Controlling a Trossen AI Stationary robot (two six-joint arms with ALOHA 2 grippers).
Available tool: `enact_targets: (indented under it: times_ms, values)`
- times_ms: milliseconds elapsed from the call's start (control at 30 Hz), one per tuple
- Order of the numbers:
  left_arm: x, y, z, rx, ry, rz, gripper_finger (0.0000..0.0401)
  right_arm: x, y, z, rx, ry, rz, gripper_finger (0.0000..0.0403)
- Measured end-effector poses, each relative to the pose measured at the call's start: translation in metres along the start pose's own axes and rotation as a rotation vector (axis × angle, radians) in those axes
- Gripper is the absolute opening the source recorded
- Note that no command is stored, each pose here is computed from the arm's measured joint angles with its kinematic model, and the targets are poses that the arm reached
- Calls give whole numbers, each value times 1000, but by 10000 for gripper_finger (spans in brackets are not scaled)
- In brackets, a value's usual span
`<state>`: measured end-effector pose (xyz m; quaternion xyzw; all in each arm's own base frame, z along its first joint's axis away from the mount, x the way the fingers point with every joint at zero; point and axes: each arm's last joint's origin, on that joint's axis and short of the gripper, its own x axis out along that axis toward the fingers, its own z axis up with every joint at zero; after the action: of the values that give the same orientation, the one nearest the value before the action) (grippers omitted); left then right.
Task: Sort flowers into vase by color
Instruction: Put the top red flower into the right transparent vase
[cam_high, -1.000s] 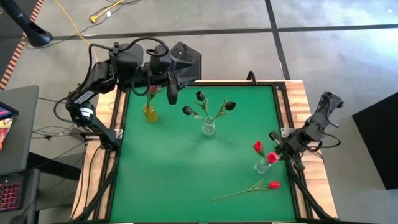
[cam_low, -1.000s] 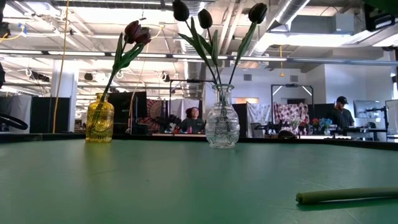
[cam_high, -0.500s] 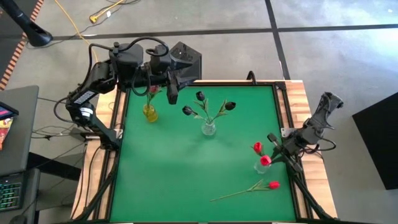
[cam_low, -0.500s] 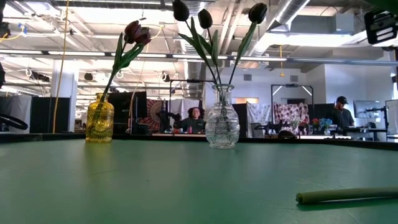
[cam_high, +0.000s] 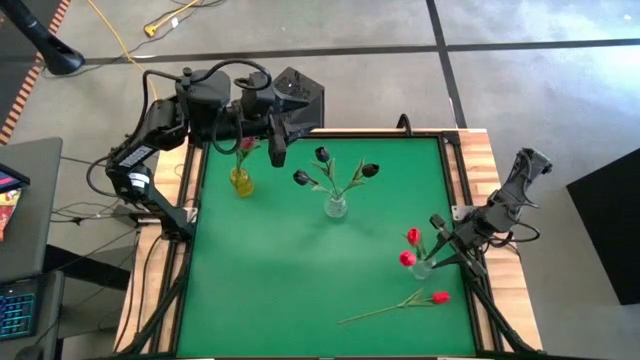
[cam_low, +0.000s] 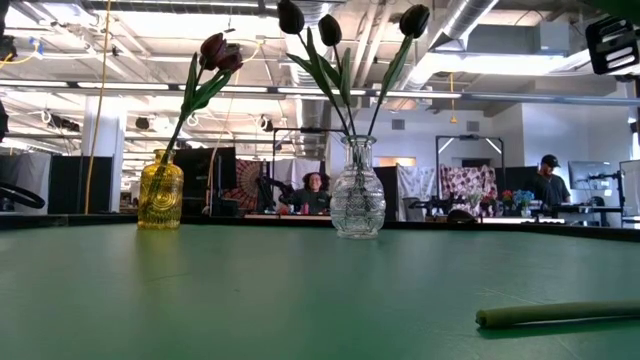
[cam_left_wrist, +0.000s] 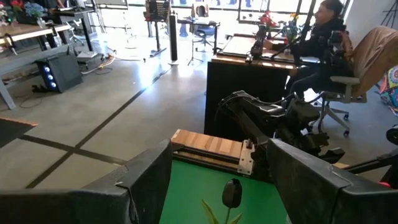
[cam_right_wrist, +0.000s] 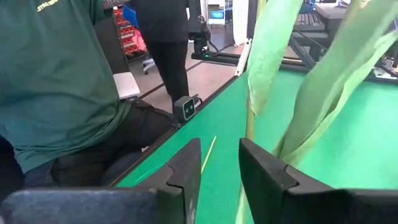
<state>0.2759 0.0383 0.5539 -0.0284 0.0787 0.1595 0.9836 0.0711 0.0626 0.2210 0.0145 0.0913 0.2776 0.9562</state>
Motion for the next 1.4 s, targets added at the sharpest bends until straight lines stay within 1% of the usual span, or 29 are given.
enact_targets:
  times_ms: [67,233,300,433,533,633,700,767,900,1000,1100,1200,1300,1400]
  values:
    - [0,0,0,-1,0,0,251,0,0,0,6,1,2,149]
    - [0,0,0,-2,0,0,251,-6,0,8,71,32,-1,169]
    - [0,0,0,0,0,0,251,-10,0,12,95,41,6,173]
    - [0,0,0,8,1,-2,251,-17,0,26,101,22,29,175]
    - [2,-2,-3,46,17,-54,251,-23,0,36,98,-7,33,172]
    - [11,-6,-13,77,65,-167,251,-28,0,47,75,-42,35,167]
    - [19,-12,-22,96,105,-262,251,-31,0,54,55,-60,35,164]
    - [27,-21,-34,139,137,-343,251,-33,0,61,49,-74,21,161]
    - [41,-49,-58,246,160,-432,251,-38,-1,77,59,-113,-32,157]
    - [51,-78,-77,317,115,-489,251,-43,-1,86,41,-137,-50,154]
    - [64,-103,-106,369,75,-488,251,-48,-2,96,9,-167,-86,152]
    - [80,-119,-139,381,-5,-432,251,-53,-3,102,-26,-188,-123,147]
    - [91,-125,-166,339,-148,-391,251,-57,-5,107,-64,-205,-156,142]
    - [95,-124,-189,287,-233,-412,247,-59,-5,110,-79,-211,-175,136]
